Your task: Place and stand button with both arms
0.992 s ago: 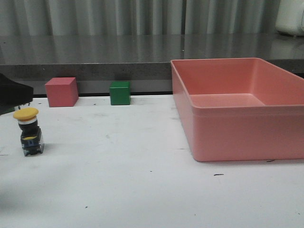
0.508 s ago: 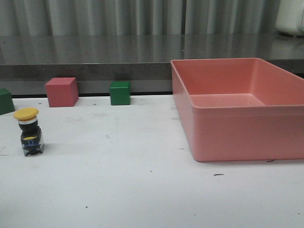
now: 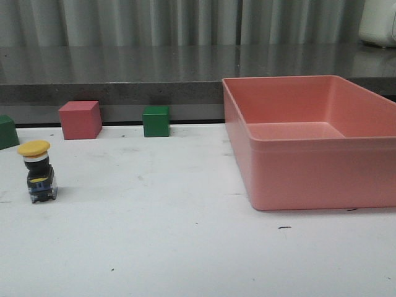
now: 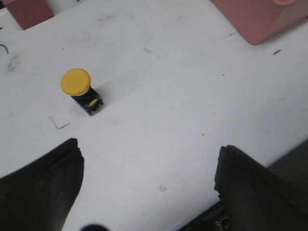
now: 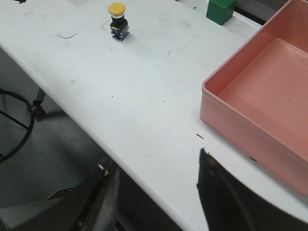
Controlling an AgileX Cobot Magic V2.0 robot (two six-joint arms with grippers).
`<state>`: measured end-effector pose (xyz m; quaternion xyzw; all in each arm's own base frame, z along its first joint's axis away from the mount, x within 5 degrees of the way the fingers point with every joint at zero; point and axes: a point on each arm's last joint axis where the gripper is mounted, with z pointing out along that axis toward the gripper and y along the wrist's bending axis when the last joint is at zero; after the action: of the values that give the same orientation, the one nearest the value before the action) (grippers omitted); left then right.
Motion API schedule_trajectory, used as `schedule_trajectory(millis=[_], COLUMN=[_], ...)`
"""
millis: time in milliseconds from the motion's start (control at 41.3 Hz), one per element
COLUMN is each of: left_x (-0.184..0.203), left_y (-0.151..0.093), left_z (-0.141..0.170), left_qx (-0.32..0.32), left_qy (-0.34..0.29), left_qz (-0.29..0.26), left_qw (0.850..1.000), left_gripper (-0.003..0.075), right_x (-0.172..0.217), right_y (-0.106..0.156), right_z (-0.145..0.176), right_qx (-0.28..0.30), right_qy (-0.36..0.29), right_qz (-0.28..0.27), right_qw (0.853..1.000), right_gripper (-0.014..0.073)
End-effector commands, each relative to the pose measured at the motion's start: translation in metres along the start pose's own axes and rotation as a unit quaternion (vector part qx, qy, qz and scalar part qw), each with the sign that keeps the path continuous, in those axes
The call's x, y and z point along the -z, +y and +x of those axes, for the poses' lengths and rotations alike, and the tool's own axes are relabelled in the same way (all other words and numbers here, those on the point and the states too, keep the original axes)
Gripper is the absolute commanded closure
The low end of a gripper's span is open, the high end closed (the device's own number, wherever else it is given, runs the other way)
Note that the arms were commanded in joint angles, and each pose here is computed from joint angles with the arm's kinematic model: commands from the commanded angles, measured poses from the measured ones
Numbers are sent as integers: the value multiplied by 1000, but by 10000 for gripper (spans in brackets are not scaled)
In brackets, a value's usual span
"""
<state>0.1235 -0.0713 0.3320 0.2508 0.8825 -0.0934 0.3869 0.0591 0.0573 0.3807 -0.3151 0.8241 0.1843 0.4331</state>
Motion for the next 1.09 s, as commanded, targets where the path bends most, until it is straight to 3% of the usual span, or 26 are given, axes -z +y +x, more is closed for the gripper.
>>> schedule_trajectory(millis=[0, 242, 1064], left_x=[26, 52, 51], left_y=[-7, -9, -9], left_z=[-9, 2, 3], left_qx=[6, 14, 13], left_qy=[-75, -111, -107], left_qz=[36, 49, 48], left_qw=[996, 993, 993], left_gripper=[173, 173, 174], right_x=[5, 5, 5], right_y=[0, 0, 0], right_z=[-11, -11, -11], right_qx=[5, 5, 5], right_qy=[-42, -42, -42], right_qz=[-1, -1, -1], right_qw=[999, 999, 999], right_gripper=[192, 192, 192])
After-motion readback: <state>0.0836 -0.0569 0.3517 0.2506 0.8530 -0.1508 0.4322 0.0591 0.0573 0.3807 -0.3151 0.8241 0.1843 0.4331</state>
